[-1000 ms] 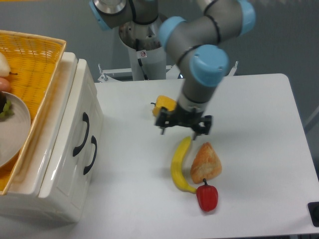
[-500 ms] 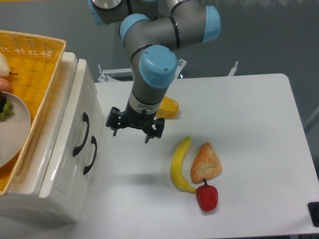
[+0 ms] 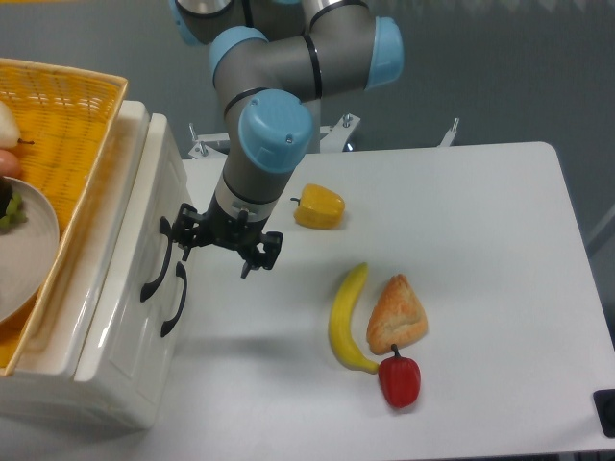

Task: Slide open the top white drawer
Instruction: 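Move the gripper across the table toward the upper drawer handle, then lower the gripper onto the upper drawer's black handle and grasp it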

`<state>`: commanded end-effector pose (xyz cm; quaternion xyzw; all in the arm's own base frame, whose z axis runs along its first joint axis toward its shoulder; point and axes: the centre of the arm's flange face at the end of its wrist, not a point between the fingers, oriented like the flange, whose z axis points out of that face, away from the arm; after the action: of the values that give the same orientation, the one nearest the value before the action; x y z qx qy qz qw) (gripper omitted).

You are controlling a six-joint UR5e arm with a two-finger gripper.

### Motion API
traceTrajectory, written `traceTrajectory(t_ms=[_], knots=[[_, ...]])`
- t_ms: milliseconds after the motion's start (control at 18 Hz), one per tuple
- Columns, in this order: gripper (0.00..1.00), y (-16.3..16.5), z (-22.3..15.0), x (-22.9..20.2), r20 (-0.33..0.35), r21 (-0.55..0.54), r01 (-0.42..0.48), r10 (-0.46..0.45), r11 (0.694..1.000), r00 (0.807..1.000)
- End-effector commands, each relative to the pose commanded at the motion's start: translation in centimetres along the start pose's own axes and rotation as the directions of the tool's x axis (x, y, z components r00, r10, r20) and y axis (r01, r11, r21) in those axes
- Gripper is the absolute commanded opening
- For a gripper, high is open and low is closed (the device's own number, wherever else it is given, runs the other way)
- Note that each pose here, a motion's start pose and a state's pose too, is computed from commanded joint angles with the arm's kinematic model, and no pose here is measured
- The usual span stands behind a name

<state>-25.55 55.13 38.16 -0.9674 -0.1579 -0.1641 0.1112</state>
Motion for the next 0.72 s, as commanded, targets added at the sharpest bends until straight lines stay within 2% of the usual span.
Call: traceTrajectory(t_ms=[722], knots=[[0.89,0.0,0.6,3.3,-0.036,0.000,-0.008,0.008,1.000,0.999]])
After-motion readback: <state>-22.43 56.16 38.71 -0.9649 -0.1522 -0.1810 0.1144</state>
